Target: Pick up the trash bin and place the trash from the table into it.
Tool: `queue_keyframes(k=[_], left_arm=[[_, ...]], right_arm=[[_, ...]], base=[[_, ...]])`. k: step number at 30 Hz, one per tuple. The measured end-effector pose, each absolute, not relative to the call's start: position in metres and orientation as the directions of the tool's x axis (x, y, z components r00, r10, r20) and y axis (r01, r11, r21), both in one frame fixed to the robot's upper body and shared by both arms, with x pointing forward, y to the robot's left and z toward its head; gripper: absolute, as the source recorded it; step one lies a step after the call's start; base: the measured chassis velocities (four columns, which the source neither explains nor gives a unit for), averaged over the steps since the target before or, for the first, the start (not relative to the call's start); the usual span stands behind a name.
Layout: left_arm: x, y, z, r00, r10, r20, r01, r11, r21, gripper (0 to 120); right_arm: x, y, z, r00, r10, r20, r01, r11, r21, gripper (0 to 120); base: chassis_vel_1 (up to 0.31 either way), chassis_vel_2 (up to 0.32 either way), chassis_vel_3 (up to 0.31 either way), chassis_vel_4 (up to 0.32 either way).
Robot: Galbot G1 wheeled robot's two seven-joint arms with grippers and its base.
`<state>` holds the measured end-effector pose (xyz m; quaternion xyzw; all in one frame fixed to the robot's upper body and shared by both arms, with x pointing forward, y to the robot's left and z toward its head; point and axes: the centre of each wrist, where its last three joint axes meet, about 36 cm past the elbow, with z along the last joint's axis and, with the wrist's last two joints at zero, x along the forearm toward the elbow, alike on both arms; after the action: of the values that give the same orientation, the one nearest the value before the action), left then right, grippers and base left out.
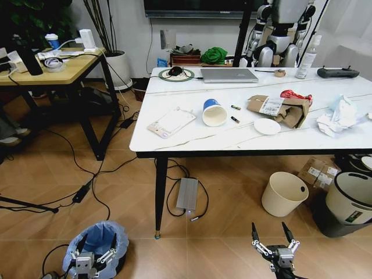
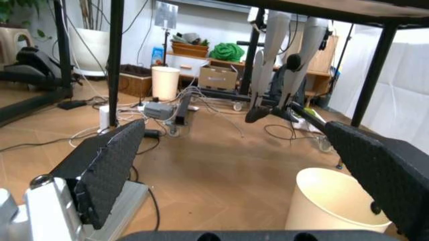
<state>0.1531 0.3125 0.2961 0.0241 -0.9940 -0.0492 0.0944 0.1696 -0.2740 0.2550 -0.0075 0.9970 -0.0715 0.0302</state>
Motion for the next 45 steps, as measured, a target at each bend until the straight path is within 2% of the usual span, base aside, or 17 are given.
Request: queue_keyframes(k=[31, 37, 45], left_arm=[[0.154, 0.321, 0.302, -0.980, -0.064, 0.189, -0.043, 0.992, 0.115, 100], [0.152, 0.359, 0.313, -0.967, -0.116, 0.225, -0.081, 0.983, 0.163, 100], [0.155, 0.408, 0.311, -0.927, -0.169, 0.335, -0.131, 0.982, 0.134, 100]], right_arm=[[0.174, -0.273, 0.250, -0.998, -0.018, -0.056, -0.010, 0.991, -0.136, 100], [0.186, -0.267, 0.245, -0.997, -0.030, -0.068, -0.022, 0.992, -0.123, 100], [0.186, -0.253, 0.221, -0.995, -0.084, -0.048, -0.078, 0.989, -0.129, 100]], base=[[0.000, 0.000, 0.000, 0.000], [0.000, 0.000, 0.000, 0.000], [0.000, 0.000, 0.000, 0.000]])
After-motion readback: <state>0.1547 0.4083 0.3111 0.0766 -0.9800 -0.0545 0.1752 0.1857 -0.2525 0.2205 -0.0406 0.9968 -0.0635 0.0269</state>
